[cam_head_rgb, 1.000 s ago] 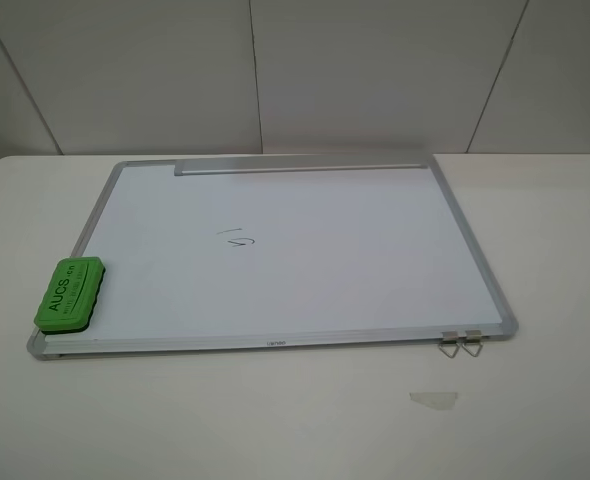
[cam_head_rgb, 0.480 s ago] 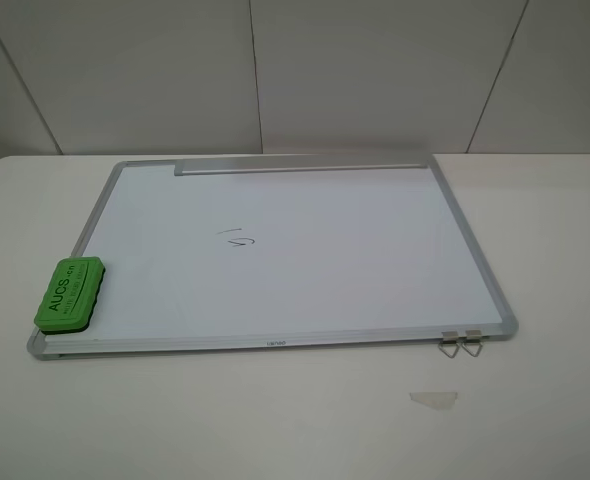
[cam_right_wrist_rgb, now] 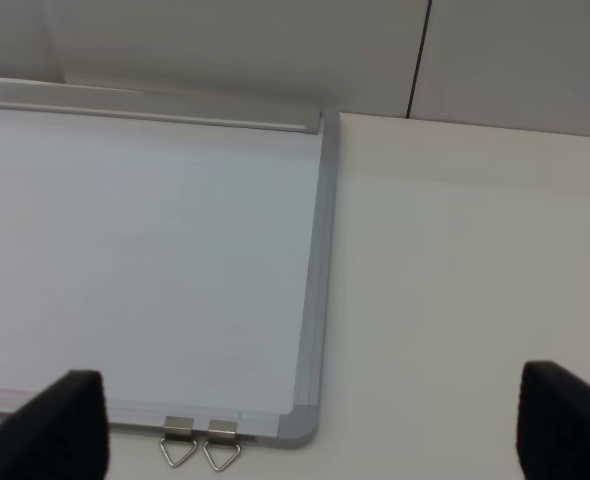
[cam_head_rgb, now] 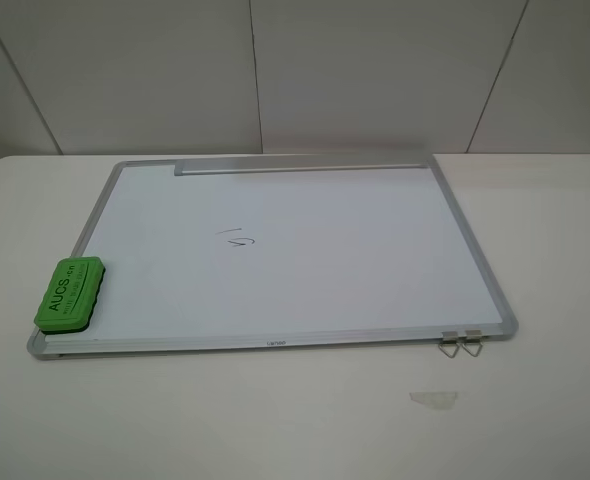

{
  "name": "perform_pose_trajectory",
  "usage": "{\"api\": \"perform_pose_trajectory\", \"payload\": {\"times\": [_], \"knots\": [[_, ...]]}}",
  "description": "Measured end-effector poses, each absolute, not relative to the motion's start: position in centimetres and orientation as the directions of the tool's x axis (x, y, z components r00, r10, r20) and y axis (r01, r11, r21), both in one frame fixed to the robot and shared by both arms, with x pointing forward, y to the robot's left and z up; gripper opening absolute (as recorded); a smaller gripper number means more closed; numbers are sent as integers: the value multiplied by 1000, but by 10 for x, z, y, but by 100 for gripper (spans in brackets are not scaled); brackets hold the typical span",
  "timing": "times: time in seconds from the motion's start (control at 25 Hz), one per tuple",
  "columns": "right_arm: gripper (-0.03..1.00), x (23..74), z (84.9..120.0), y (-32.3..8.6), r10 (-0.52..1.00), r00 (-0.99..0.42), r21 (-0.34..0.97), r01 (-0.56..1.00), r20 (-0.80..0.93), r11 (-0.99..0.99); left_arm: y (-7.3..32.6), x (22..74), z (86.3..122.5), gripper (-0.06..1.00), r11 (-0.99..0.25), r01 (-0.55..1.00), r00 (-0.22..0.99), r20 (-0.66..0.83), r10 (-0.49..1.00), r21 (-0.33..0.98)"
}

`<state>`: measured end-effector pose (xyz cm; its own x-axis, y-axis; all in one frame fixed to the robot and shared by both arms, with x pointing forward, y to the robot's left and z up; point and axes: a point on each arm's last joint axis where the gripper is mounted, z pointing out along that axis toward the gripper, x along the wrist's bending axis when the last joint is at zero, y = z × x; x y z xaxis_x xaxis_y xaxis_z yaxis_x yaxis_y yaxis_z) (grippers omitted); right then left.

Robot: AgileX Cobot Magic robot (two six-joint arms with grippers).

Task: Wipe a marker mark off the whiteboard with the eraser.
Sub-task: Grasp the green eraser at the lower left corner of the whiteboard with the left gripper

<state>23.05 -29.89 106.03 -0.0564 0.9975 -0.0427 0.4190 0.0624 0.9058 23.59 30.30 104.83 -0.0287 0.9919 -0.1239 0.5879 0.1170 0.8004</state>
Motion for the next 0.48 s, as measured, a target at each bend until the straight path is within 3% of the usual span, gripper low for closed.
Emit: {"api": "perform_pose_trajectory", "payload": {"times": [0.48], "knots": [[81, 230, 1060, -299, 997, -56, 906, 419, -43, 62, 297, 318, 1099, 63, 152, 787, -107, -111, 988, 598]]}}
